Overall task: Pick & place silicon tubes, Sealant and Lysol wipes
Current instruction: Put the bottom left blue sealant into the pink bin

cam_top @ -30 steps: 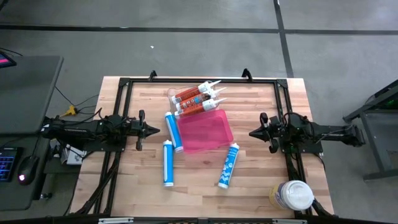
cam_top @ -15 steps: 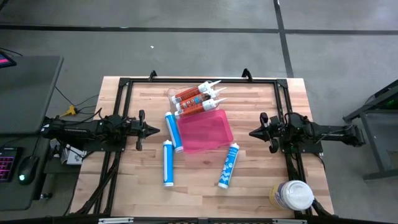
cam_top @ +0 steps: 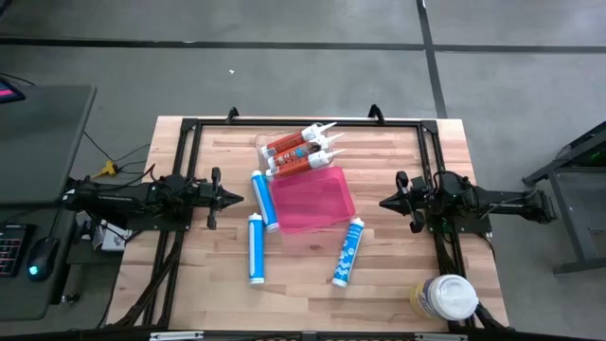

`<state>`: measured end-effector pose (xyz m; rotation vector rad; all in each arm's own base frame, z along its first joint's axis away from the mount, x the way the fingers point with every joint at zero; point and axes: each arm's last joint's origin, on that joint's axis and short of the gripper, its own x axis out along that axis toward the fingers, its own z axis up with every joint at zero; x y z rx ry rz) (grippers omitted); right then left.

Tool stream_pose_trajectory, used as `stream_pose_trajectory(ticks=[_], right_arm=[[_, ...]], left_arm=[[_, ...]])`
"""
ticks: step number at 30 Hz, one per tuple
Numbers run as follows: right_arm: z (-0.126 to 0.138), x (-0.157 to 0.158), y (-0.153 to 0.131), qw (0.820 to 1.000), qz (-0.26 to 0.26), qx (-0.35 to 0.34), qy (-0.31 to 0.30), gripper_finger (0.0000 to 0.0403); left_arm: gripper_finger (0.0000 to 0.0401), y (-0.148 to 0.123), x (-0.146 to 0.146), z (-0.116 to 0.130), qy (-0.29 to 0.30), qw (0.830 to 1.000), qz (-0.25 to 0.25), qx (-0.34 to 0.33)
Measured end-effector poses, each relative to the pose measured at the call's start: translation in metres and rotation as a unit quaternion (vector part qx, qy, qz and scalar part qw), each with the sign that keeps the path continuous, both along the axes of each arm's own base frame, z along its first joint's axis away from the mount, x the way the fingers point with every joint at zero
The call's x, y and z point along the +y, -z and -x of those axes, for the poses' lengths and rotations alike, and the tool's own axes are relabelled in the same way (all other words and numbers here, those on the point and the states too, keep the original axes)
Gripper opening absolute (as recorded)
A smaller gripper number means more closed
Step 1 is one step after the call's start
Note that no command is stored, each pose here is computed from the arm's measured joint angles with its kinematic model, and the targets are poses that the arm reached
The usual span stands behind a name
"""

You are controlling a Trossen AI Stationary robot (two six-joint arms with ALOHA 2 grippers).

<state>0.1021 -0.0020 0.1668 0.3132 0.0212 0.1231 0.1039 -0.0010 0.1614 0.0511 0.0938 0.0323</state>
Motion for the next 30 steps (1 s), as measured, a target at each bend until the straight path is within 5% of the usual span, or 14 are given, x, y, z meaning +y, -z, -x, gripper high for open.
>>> stream_pose_trajectory(ticks=[10, 21, 30], right_arm=[[0.000, 0.000, 0.000, 1.000, 0.000, 0.000, 0.000, 0.0001], [0.000, 0.000, 0.000, 1.000, 0.000, 0.000, 0.000, 0.0001], [0.000, 0.000, 0.000, 1.000, 0.000, 0.000, 0.000, 0.0001]], left_arm=[[0.0000, -0.004, -0.001, 0.000, 0.011, 0.998, 0.054, -0.021], [0.0000, -0.004, -0.001, 0.000, 0.016, 0.998, 0.059, -0.020], [0.0000, -0.014, 0.002, 0.003, -0.059, 0.985, 0.163, 0.021]])
